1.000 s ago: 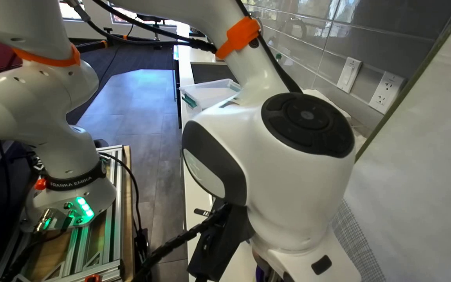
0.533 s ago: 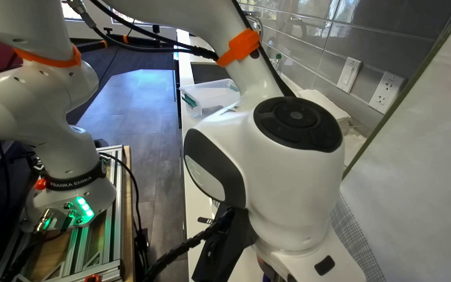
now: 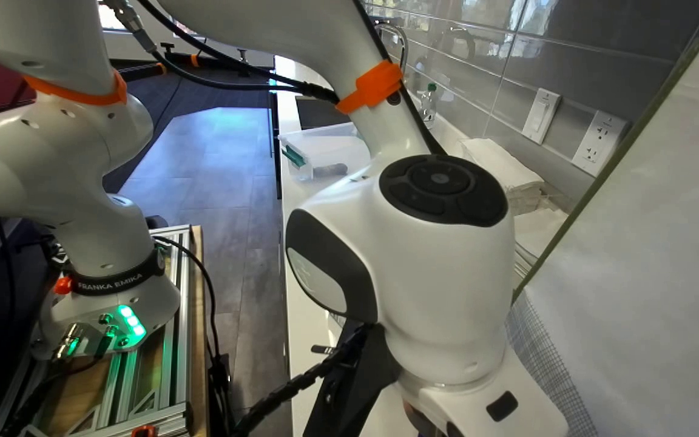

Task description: Put the orange can inside the clear lunch box

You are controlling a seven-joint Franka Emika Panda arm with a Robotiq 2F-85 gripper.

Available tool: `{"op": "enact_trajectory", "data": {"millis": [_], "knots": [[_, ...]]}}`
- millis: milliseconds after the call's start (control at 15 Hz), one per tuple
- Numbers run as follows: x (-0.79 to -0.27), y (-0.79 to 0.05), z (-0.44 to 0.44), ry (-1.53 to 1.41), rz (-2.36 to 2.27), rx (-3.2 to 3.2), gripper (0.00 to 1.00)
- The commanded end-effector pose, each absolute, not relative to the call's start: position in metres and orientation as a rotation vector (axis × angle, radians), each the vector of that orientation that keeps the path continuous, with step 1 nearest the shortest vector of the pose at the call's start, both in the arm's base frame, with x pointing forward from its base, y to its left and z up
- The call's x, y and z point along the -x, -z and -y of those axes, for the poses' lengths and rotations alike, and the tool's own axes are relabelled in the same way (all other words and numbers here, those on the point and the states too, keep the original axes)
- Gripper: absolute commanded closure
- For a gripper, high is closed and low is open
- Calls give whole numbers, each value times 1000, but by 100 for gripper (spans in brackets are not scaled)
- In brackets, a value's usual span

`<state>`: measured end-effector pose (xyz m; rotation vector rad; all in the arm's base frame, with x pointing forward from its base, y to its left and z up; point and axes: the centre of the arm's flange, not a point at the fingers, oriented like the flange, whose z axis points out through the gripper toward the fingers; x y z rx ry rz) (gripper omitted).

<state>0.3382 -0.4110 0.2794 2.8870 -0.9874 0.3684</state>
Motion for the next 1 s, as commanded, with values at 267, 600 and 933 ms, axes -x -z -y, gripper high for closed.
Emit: {"op": "enact_trajectory", "data": {"millis": [267,600,933], "knots": [[-333,-269,410,-478,1063,-2808,0],[-334,-268,408,-566,1098,-2745,0],[-335,-263,405,-606,1106,-2695,0]]}}
